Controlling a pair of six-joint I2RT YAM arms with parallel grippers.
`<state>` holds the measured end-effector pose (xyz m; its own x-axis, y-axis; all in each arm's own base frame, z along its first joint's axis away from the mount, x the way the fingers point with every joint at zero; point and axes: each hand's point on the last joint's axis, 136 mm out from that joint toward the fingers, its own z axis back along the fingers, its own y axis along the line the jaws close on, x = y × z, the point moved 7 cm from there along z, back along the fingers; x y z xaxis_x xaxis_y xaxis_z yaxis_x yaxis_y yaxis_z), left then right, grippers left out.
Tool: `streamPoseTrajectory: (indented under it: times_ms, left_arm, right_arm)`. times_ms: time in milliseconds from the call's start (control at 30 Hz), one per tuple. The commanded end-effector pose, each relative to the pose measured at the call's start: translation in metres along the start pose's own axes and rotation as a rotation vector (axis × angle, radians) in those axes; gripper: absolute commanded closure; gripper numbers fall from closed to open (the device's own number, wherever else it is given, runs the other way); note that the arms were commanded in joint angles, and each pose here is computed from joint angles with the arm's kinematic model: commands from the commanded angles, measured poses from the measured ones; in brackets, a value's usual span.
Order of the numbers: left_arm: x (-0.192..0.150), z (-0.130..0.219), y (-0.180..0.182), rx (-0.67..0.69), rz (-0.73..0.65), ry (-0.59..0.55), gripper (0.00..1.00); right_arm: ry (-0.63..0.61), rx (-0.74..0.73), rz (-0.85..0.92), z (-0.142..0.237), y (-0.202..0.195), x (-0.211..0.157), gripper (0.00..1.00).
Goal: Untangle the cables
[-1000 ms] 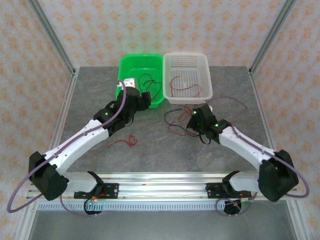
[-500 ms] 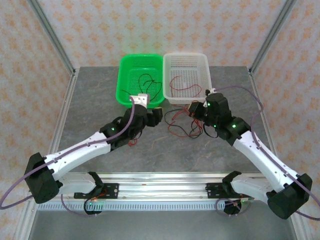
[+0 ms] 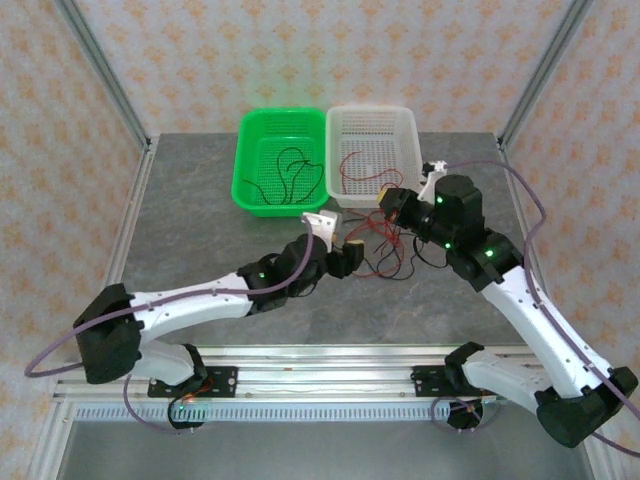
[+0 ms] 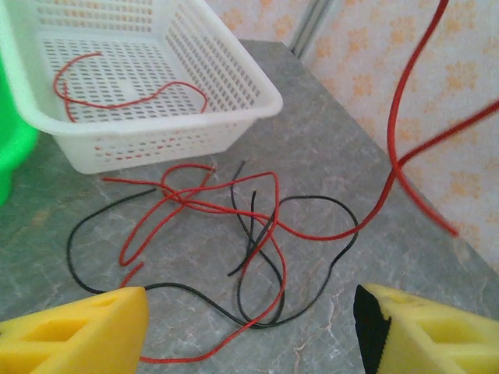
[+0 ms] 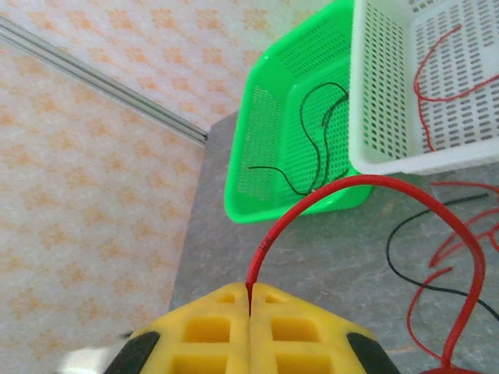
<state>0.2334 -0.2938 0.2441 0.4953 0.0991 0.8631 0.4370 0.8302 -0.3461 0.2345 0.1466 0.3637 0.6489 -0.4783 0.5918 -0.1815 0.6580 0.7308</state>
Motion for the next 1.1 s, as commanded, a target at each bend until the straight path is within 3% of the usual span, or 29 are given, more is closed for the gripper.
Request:
streamPoseTrajectory:
  times_ms: [0, 633, 1067]
  left_arm:
    - [0.019, -0.005, -0.025, -0.065, -0.029, -0.071, 0.29]
    - [-0.006, -0.006, -0.008, 0.025, -0.013, -0.073, 0.30]
    - [0.017, 0.051, 0.018, 0.107, 0.061, -0.181, 0.27]
  right_arm:
    - [-0.067, 0.070, 0.004, 0.019, 0.020, 0.017, 1.00]
    - [-0.256, 0.102, 0.125, 0.072, 0.090, 0.090, 1.00]
    - [-0.503, 0.038, 0.334, 0.060, 0.135, 0.164, 1.00]
